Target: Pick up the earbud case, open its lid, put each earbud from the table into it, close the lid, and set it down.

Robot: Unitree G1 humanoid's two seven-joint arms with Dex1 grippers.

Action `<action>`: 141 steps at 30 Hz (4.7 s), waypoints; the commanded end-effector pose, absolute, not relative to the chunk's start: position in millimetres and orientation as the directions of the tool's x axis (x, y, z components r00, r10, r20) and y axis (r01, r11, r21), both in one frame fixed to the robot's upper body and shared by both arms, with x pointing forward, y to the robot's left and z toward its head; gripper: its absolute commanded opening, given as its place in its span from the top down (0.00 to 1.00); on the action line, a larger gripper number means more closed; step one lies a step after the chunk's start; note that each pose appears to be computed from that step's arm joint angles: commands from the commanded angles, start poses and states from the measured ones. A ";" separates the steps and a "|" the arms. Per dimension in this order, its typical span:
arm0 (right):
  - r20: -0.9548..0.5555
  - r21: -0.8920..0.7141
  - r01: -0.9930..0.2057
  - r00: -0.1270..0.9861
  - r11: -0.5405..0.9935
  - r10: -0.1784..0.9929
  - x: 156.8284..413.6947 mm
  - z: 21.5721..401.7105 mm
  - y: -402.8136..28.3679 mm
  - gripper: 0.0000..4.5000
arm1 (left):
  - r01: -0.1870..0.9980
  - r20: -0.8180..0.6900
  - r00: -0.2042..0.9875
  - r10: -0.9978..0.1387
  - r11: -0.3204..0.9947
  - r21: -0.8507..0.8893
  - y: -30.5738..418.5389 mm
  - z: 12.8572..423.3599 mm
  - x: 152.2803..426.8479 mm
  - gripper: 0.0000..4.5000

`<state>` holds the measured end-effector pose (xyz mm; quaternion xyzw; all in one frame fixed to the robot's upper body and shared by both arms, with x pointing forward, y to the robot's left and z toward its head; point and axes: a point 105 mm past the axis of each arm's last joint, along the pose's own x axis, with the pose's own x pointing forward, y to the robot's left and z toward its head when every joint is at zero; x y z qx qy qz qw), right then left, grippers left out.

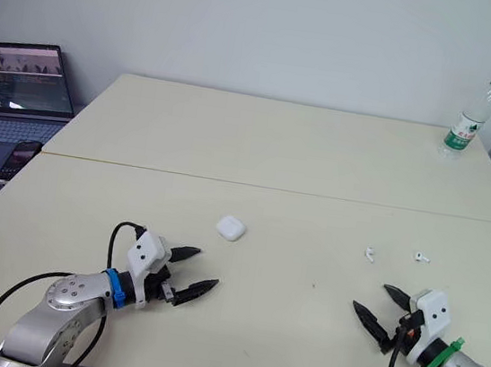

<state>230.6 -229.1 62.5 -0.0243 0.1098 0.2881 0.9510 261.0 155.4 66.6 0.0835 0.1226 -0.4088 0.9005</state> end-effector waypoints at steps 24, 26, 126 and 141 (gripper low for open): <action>-0.192 -0.037 -0.570 0.810 0.821 0.554 229.3 74.6 -229.7 0.01 | 0.777 -0.262 0.618 -0.741 0.626 0.060 151.1 73.7 259.5 0.00; -0.183 -0.039 -0.577 0.807 0.816 0.562 228.8 76.2 -228.0 0.01 | 0.774 -0.249 0.622 -0.742 0.630 0.057 151.2 76.8 260.6 0.00; -0.370 0.583 -0.616 0.379 0.530 0.848 289.3 177.0 -115.7 0.00 | 0.896 0.200 0.154 -0.968 0.222 0.384 10.8 143.5 306.0 0.38; -0.345 0.662 -0.547 0.385 0.513 0.856 289.4 176.0 -91.4 0.47 | 0.877 0.185 0.187 -0.965 0.249 0.410 9.2 141.0 309.4 0.38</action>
